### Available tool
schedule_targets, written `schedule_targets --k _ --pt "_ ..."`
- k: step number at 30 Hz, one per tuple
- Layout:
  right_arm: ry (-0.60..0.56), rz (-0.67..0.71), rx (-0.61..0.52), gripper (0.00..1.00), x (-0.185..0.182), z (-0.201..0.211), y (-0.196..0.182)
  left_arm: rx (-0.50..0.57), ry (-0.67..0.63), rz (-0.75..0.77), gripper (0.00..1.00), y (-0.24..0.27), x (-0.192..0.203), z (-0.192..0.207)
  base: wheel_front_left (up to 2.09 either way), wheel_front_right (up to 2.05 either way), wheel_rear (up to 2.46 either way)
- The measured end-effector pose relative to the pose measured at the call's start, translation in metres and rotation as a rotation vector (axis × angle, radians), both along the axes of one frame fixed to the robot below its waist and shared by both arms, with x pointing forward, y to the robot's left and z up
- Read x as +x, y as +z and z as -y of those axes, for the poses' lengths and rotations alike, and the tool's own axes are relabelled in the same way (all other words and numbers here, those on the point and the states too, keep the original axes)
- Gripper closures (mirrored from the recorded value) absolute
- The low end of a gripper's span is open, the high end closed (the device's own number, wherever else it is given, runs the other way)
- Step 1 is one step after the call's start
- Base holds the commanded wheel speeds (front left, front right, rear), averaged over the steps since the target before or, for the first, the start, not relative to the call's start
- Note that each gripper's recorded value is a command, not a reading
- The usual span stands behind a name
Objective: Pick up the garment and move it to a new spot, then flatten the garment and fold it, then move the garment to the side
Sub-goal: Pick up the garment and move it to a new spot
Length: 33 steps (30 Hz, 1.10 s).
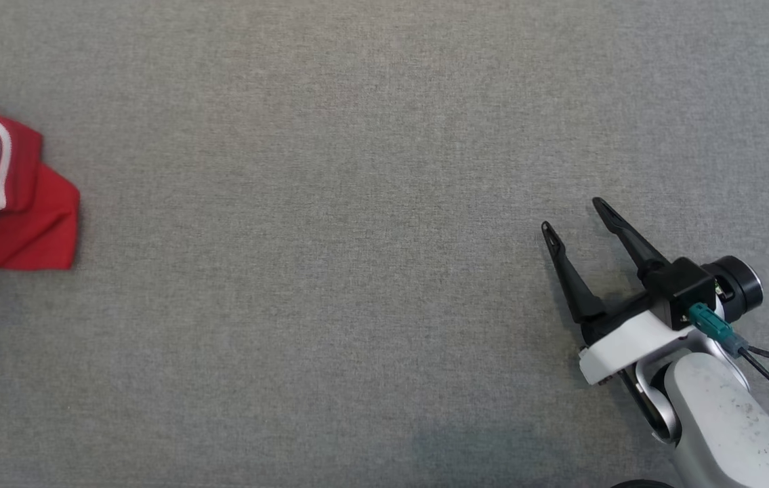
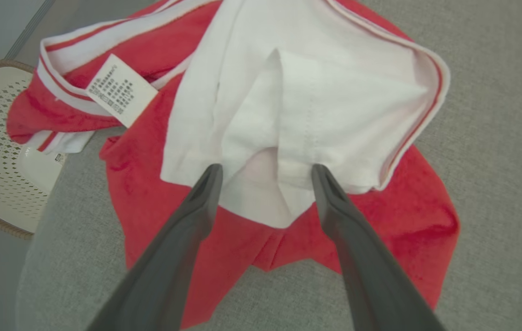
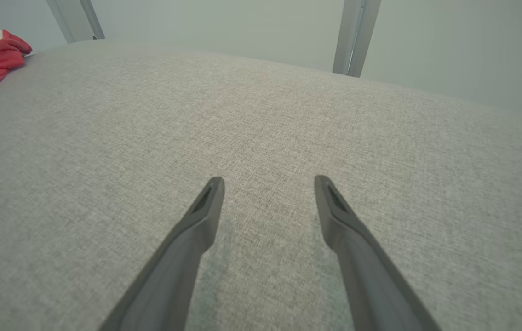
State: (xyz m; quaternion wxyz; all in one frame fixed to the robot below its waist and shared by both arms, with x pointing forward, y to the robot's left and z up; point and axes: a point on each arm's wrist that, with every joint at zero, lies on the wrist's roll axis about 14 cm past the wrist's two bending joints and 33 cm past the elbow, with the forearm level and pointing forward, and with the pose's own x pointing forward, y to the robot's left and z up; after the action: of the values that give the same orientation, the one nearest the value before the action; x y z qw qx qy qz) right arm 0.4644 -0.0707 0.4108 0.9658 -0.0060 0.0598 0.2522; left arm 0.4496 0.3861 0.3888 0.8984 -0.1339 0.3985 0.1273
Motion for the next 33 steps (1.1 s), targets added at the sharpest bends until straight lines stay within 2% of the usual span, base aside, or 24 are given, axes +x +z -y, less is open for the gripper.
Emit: schedule_targets --k 5,6,8,14,19,22,24,33 --pt "-0.034 -0.011 -0.017 0.0 0.003 0.015 -0.008 0.001 0.016 -0.048 0.0 -0.021 0.01 0.001 0.0 0.0 0.0" --pt "-0.043 -0.016 -0.021 0.0 0.003 0.018 -0.01 -0.003 0.018 -0.059 0.07 -0.026 0.011 0.003 0.0 0.0 0.0" --pt "-0.058 -0.026 -0.027 0.0 0.003 0.025 -0.014 -0.015 0.015 -0.077 0.99 -0.036 0.014 0.01 0.0 0.0 0.0" --pt "-0.096 -0.038 -0.03 0.0 0.002 0.036 -0.018 -0.015 0.014 -0.082 1.0 -0.045 0.022 0.015 0.0 0.0 0.0" --pt "-0.105 -0.029 0.001 0.0 0.002 0.03 -0.009 -0.009 -0.035 -0.033 1.0 -0.03 0.033 0.027 0.0 0.0 0.0" --pt "-0.102 -0.024 0.02 0.0 0.0 0.025 -0.003 -0.004 -0.14 0.038 1.0 -0.01 0.051 0.051 0.0 0.0 0.0" --pt "-0.101 -0.019 0.041 0.0 -0.002 0.019 0.002 0.045 -0.232 0.086 1.0 0.007 0.06 0.063 0.0 0.0 0.0" --pt "-0.115 0.005 0.1 0.0 -0.011 0.009 0.025 0.081 -0.496 0.202 1.0 0.051 0.069 0.125 0.0 0.0 0.0"
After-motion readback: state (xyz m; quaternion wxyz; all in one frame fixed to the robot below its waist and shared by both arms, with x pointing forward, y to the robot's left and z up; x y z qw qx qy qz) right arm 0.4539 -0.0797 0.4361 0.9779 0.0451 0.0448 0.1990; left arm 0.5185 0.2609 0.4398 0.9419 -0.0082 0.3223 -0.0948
